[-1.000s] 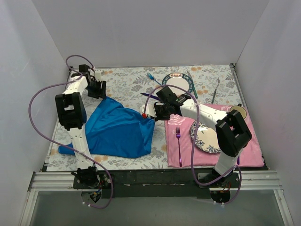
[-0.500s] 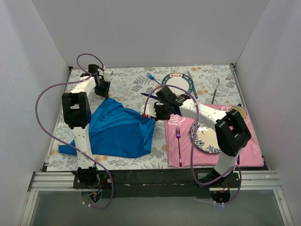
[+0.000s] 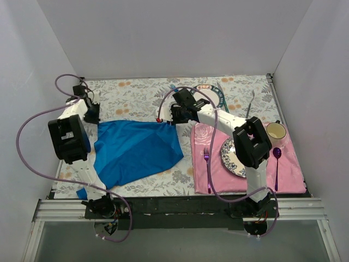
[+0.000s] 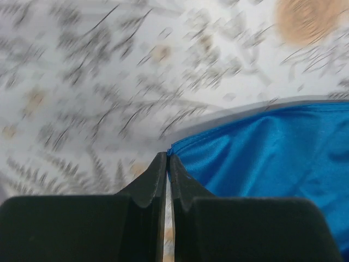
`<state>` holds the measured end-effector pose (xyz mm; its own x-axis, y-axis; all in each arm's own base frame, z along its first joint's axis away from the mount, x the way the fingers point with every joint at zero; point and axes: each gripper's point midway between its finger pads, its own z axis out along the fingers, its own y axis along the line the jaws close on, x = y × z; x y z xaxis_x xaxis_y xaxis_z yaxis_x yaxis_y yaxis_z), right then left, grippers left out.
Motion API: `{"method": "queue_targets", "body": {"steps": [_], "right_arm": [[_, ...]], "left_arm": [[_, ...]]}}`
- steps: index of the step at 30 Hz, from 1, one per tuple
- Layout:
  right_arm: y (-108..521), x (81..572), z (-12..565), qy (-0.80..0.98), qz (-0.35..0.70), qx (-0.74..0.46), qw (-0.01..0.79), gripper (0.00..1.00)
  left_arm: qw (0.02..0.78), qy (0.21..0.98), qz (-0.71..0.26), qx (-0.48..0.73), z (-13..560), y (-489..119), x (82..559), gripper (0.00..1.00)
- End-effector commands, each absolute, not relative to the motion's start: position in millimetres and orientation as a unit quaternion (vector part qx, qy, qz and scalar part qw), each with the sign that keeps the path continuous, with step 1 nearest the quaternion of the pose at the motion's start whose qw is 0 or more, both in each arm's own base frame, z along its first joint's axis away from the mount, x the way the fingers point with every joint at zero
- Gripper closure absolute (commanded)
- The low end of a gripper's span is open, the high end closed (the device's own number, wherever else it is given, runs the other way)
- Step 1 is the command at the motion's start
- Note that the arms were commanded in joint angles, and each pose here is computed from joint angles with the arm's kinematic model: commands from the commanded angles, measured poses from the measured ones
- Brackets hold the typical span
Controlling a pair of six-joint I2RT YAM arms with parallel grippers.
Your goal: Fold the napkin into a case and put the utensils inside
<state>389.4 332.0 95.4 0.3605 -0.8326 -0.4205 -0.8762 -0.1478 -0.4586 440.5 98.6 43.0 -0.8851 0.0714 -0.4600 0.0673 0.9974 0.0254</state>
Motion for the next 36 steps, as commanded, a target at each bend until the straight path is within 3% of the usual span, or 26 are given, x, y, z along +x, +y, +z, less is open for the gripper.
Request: {"method": "queue_targets", "body": {"steps": [1,3,7,12,15,17,20,29,36], "right_arm": [[367,399,138,0.543,0.006,-0.745,0.386,0.57],[354,400,142,0.564,0.004,-0.729,0.387,0.43],[318,387,163,0.596,0.048,-0.7,0.39,0.33],[298,399,195,0.692,0.169,-0.596,0.371,0.37],[307,408,196,0.767,0.26,-0.496,0.313,0.4],[310,410,169,0.811,0.302,-0.431,0.257,0.4],[318,414,148,0.827,0.331,-0.383,0.245,0.38],[321,425,124,0.826,0.349,-0.365,0.249,0.38],[315,437,118,0.791,0.347,-0.419,0.281,0.29]], "left_arm": [[0.283,0.958,0.033,0.006,91,119,422,1.0],[0.296,0.954,0.034,0.012,103,118,415,1.0],[0.306,0.952,0.019,0.016,115,109,409,1.0],[0.314,0.949,0.02,0.013,124,107,404,1.0],[0.323,0.946,0.028,0.009,133,108,401,1.0],[0.327,0.945,0.024,0.012,138,105,399,1.0],[0.351,0.936,0.009,0.025,157,95,395,1.0],[0.485,0.85,-0.12,0.166,267,29,361,1.0],[0.483,0.819,-0.147,0.272,286,3,331,1.0]]}}
